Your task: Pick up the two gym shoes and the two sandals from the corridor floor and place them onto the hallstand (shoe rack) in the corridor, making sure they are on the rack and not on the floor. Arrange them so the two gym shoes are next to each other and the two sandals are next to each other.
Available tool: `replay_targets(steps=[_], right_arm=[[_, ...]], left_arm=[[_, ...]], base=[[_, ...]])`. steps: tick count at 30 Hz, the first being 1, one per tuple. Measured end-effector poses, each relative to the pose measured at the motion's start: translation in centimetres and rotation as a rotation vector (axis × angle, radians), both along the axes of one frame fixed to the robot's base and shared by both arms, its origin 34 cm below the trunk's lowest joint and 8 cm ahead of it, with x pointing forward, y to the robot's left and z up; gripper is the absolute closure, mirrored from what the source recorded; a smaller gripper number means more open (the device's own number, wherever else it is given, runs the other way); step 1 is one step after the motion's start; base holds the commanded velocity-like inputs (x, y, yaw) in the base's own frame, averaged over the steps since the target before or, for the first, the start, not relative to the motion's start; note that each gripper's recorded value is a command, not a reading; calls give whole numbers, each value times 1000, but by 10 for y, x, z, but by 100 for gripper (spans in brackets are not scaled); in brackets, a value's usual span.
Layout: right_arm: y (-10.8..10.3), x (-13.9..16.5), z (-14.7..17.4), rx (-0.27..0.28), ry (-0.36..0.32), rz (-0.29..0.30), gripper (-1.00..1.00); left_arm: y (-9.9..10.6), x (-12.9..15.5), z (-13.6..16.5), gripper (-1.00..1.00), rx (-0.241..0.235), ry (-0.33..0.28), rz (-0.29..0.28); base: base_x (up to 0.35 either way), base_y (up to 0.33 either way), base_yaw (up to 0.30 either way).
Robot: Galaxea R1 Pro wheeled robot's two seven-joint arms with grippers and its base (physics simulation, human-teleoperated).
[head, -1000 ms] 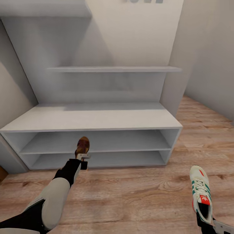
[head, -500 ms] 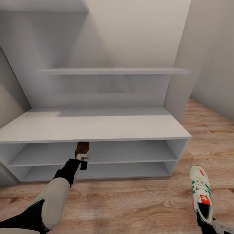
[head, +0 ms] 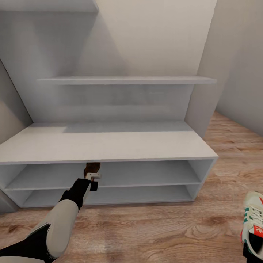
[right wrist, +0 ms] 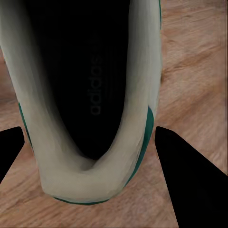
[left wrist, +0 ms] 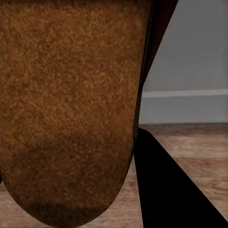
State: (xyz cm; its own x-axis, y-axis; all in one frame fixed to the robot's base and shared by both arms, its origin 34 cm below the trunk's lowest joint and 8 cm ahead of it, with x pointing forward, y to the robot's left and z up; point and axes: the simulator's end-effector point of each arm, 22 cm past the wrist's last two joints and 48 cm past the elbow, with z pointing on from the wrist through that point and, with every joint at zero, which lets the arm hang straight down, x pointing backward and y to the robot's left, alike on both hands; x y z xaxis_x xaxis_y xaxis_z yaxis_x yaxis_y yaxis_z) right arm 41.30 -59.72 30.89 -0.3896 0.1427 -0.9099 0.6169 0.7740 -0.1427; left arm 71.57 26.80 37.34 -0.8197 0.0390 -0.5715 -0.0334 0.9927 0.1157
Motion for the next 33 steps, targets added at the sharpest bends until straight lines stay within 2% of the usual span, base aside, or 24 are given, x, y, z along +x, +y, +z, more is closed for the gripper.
replay_targets(steps=[2, 5, 11, 33], right_arm=[[-14, -6, 6, -7, -12, -40, 100], [-20, -8, 8, -12, -16, -50, 100], [-22, -8, 10, -16, -16, -50, 100], [-22, -8, 10, -17, -16, -51, 100]], left_arm=[[1, 0, 0, 100, 1, 0, 0], [1, 0, 0, 100, 1, 1, 1], [2, -1, 0, 100, 3, 1, 2], [5, -6, -6, 100, 4, 10, 5]], base=[[0, 0, 0], [139, 0, 0], [233, 0, 0], [67, 0, 0]])
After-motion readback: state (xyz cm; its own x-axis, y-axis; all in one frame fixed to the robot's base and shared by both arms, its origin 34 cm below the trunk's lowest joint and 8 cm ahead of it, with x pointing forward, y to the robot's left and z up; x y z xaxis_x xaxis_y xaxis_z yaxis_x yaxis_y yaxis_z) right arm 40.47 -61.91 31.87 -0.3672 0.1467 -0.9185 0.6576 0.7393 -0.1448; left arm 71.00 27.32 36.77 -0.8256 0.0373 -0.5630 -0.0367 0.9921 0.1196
